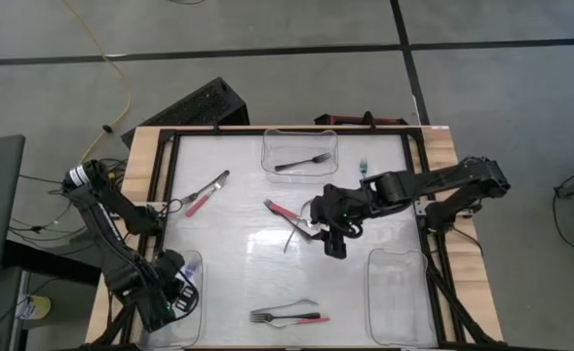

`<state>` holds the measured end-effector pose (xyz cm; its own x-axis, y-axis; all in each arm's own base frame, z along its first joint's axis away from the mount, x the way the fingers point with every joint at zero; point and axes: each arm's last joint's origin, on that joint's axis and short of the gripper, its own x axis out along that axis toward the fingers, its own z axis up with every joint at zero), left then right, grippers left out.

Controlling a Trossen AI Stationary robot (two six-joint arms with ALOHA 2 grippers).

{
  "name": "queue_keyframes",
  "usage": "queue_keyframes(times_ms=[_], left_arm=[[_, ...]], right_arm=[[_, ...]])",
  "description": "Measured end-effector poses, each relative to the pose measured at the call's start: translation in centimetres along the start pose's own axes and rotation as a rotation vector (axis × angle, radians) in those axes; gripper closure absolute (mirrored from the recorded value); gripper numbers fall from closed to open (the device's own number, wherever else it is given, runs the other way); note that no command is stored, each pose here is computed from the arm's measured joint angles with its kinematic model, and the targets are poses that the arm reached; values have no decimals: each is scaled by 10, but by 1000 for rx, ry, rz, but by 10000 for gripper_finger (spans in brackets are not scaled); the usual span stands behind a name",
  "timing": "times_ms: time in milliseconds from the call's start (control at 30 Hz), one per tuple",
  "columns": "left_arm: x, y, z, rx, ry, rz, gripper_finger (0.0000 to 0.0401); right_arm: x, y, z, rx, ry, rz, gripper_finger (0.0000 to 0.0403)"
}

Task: Sort silverware by color (type)
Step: Put the blue fork into the bottom left transparent bin, then put the pink fork into the bottom right transparent bin

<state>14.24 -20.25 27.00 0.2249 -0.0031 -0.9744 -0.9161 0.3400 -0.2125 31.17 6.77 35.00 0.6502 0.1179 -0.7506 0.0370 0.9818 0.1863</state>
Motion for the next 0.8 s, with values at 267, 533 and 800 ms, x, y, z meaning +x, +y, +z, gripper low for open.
queue_keyframes(times_ms=[267, 533, 800], left_arm=[[-1, 1, 4, 73, 79, 62, 226], [-23, -6, 34, 214, 30, -140, 210], [-33, -54, 88, 429, -447, -445, 216]], right_arm=[[-1, 9, -5, 13, 21, 15, 182], [-1, 17, -10, 9, 49, 24, 182], [-1, 23, -16, 48, 95, 21, 182]])
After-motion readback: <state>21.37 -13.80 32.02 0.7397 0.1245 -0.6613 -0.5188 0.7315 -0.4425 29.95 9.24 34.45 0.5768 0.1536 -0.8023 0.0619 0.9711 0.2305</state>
